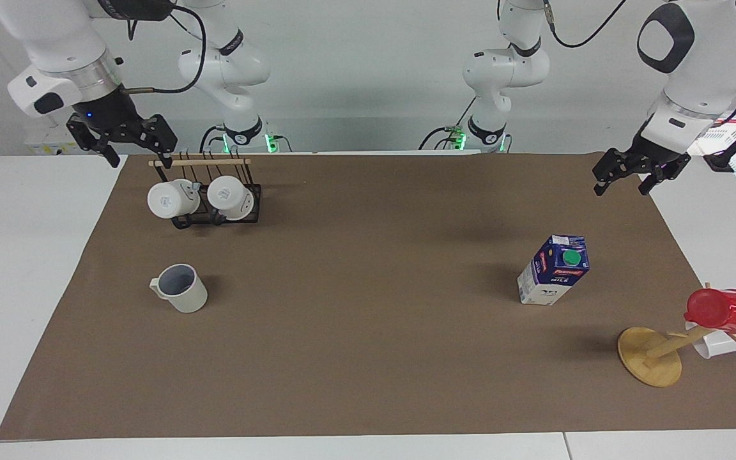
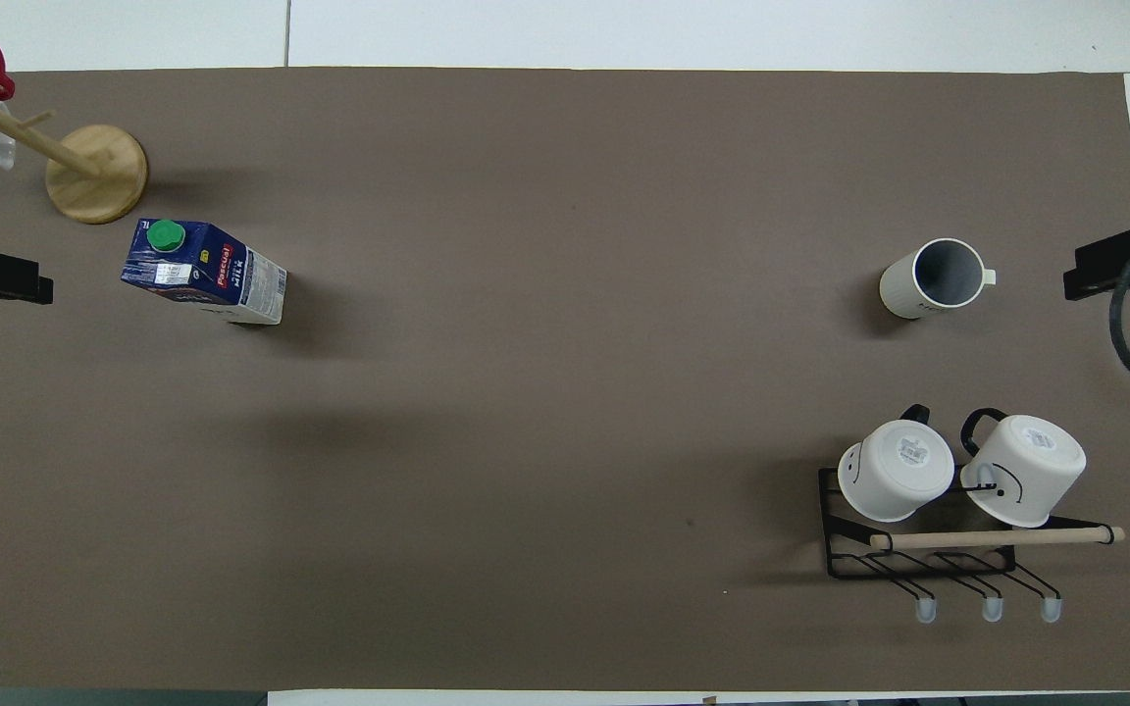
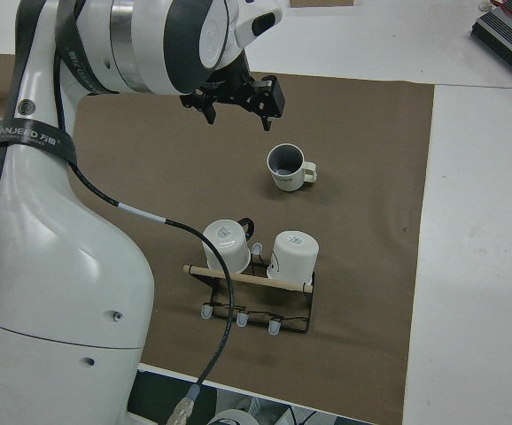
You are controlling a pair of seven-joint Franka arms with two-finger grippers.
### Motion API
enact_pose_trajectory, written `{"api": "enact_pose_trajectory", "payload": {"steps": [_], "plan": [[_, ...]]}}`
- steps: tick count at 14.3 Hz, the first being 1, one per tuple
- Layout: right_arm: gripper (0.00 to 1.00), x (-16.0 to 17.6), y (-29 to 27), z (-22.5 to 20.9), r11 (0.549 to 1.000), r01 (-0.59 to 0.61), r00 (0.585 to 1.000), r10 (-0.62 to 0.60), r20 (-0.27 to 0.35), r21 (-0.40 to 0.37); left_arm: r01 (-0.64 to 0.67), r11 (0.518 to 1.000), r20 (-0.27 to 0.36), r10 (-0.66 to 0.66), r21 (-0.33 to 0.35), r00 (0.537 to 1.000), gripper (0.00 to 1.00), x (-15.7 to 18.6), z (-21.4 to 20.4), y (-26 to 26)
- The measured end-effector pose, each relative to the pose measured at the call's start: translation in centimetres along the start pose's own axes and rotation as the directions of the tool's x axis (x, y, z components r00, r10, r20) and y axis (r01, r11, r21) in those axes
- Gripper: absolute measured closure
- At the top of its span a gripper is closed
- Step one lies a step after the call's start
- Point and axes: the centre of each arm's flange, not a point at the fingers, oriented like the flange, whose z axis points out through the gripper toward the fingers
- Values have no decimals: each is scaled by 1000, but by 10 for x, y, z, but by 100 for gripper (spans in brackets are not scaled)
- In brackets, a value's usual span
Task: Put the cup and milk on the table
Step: 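Reach the right gripper toward the white mug near it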
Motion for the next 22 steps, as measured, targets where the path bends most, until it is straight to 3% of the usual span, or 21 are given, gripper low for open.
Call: {"api": "enact_pose_trajectory", "payload": {"steps": [7,10,13,19,22], "plan": [[0,1,0,1,1000,0,1000,0,-3,0,0,1000,0,0,0,1000,0,0,0,0],[0,8,0,16,1000,0,999,0,-51,2,0,1000,0,0,0,1000,0,0,0,0],[0,22,0,64,1000,2,994,-1,-107,4,0,1000,0,0,0,1000,0,0,0,0],[0,64,-3,182,995,97,984,-99,-147,-17,0,1000,0,0,0,1000,0,0,0,0],[0,60,-4,234,990,138,978,-140,-152,-25,0,1000,0,0,0,1000,0,0,0,0]]}}
